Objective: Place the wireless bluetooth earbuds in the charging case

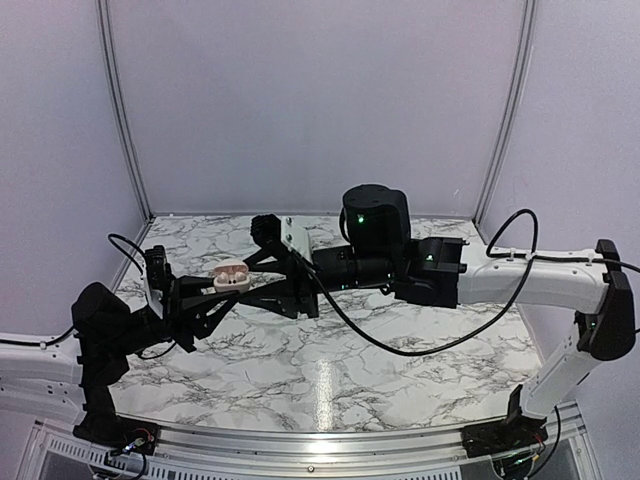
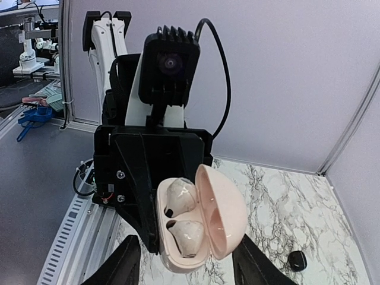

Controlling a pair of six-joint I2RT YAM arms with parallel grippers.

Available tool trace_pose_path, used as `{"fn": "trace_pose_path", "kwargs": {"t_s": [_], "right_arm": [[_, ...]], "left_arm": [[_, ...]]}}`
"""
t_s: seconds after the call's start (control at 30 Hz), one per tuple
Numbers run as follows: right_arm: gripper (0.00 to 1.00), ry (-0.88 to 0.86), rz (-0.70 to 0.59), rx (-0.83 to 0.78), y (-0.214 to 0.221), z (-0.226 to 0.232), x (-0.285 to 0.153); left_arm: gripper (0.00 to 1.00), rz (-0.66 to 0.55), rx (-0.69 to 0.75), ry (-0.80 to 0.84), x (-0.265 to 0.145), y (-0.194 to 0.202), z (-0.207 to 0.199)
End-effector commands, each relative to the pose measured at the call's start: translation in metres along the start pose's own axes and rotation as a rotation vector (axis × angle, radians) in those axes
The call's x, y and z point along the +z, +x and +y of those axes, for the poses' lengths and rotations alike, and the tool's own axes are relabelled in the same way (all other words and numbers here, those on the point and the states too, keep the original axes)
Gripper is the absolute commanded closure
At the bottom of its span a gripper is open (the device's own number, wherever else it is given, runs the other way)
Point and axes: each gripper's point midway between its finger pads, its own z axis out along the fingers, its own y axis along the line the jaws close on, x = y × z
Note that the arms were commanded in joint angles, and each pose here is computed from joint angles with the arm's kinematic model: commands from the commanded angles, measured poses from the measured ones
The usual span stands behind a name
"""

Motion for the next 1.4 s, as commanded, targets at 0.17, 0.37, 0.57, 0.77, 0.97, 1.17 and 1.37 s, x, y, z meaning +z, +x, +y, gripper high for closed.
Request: {"fn": "trace_pose_path", "kwargs": {"t_s": [0.17, 0.37, 0.57, 0.77, 0.97, 1.17, 1.37], "right_arm": [[0.48, -0.159, -0.065, -0.093, -0.034, 0.053, -0.007], [0.51, -0.173, -0.020, -0.081, -0.022, 0.056, -0.001], [0.55, -0.136, 0.048, -0.114, -0.005, 0.056, 0.008], [0.58, -0.096, 0.175, -0.166, 0.026, 0.060, 0.017], [0.45, -0.026, 0.206, -0.187, 0.032, 0.050, 0.007], [0.28, 0.058, 0.136, -0.108, 0.021, 0.020, -0.018], [0.22, 0.167, 0.065, -0.050, 0.012, -0.009, -0.049]], "left_arm": [[1.00, 0.024, -0.072, -0.150, 0.009, -0.002, 0.034], [1.00, 0.017, -0.083, -0.168, 0.009, -0.005, 0.039], [1.00, 0.013, -0.115, -0.171, 0.011, -0.009, 0.041], [1.00, 0.024, -0.151, -0.258, 0.010, -0.005, 0.058], [1.00, 0.066, -0.210, -0.344, 0.009, 0.004, 0.076], [1.00, 0.108, -0.227, -0.382, 0.008, 0.022, 0.083], [1.00, 0.220, -0.273, -0.597, -0.005, 0.057, 0.121]]}}
